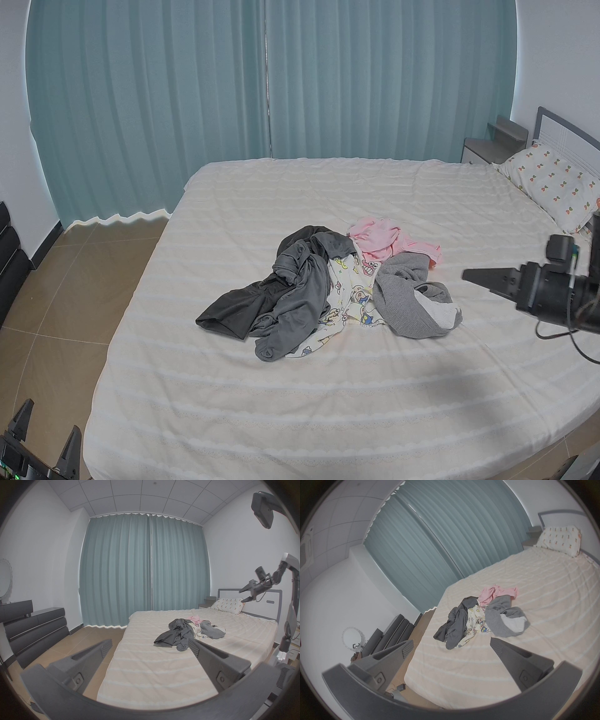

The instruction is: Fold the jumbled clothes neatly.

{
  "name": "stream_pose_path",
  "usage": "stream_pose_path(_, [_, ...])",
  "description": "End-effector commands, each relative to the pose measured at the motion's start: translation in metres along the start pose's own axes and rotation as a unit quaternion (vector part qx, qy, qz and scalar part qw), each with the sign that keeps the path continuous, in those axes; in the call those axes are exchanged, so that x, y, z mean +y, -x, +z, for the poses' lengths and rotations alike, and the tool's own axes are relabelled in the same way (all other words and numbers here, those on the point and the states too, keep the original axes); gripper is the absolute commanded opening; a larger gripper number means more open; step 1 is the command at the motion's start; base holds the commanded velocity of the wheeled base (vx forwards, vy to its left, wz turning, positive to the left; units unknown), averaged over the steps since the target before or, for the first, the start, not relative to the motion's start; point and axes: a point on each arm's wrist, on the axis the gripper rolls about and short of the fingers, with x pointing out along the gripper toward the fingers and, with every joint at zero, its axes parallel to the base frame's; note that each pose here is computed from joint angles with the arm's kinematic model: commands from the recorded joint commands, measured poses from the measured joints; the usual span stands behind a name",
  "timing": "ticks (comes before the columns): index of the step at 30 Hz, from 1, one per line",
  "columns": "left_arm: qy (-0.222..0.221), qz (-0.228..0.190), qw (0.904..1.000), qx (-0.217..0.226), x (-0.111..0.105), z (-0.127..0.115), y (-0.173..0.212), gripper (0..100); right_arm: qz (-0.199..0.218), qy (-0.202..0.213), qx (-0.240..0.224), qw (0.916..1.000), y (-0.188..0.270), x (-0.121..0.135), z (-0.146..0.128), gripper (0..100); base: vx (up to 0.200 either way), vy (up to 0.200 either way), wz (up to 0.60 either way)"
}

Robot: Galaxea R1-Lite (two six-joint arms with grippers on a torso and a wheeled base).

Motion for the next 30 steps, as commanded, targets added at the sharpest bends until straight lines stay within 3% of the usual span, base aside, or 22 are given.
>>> stream_pose_path(1, [0.000,0.000,1.0000,0.000,0.000,-0.005,0.000,100,-0.060,-0.061,0.054,0.9949,-0.169,-0.009,-0.043,100,0.000,0.000,0.00])
stream_pose_path(5, [0.000,0.000,1.0000,0.000,0.000,-0.005,0.000,100,-0.101,-0.103,0.046,0.9884,-0.222,-0.028,-0.057,100,0.000,0.000,0.00])
stream_pose_path(13, [0.000,0.000,1.0000,0.000,0.000,-0.005,0.000,100,-0.135,-0.121,0.050,0.9821,-0.265,-0.068,-0.071,100,0.000,0.000,0.00])
stream_pose_path(20, [0.000,0.000,1.0000,0.000,0.000,-0.005,0.000,100,-0.146,-0.120,0.032,0.9815,-0.293,-0.080,-0.077,100,0.000,0.000,0.00])
stream_pose_path(27, [0.000,0.001,1.0000,0.001,0.000,-0.005,0.000,100,-0.190,-0.121,0.006,0.9742,-0.317,-0.092,-0.081,100,0.000,0.000,0.00])
stream_pose_path(30, [0.000,0.000,1.0000,0.000,0.000,-0.005,0.000,100,-0.198,-0.163,0.016,0.9664,-0.318,-0.089,-0.087,100,0.000,0.000,0.00])
